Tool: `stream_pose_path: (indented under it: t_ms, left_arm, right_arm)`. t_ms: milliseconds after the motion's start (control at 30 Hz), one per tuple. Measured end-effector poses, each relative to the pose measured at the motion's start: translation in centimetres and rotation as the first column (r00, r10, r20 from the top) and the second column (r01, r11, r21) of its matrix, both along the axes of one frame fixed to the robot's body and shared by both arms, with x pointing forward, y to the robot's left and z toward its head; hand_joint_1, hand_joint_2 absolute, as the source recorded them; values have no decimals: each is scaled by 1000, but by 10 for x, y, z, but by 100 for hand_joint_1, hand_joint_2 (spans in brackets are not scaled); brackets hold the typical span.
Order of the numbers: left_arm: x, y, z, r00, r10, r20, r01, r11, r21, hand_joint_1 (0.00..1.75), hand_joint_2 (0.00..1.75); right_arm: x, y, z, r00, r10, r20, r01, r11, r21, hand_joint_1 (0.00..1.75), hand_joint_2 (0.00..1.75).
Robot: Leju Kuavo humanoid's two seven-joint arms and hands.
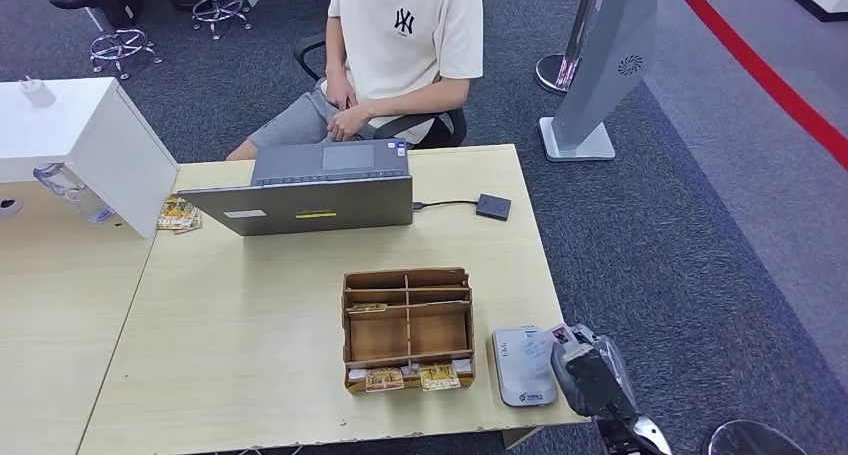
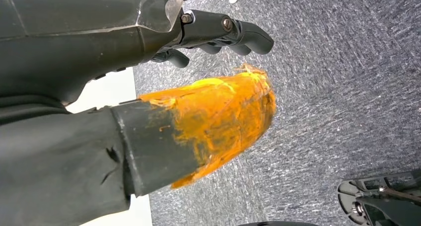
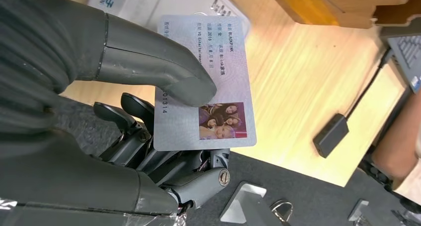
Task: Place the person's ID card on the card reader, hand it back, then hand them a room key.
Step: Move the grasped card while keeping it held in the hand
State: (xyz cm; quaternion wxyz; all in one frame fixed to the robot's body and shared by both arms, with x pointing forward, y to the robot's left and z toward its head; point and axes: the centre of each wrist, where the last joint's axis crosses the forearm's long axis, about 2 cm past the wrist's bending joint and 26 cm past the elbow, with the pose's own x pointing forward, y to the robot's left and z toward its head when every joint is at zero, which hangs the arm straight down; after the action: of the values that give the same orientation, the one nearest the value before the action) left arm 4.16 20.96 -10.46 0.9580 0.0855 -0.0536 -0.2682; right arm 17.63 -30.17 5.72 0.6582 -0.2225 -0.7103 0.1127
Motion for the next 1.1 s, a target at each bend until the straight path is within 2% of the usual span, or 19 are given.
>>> stream_pose_path:
  t_ms: [300,800,1100]
  left_arm:
    - [-2,-2,0,1000,16,-12,-16,1000,-3,0,0]
    - [-4,-4,0,999,34,-20,-34,999,-7,0,0]
    - [-5,-6,0,999,46,-25,-46,999,-11,0,0]
  right_arm:
    - [4,1,-7,999,10,-37,-12,999,-53,175,175]
    - [10,9,-14,997,36,-66,-40,997,-65,175,175]
    - [14,6,-17,996,-3,-94,-13,985,-172,175,175]
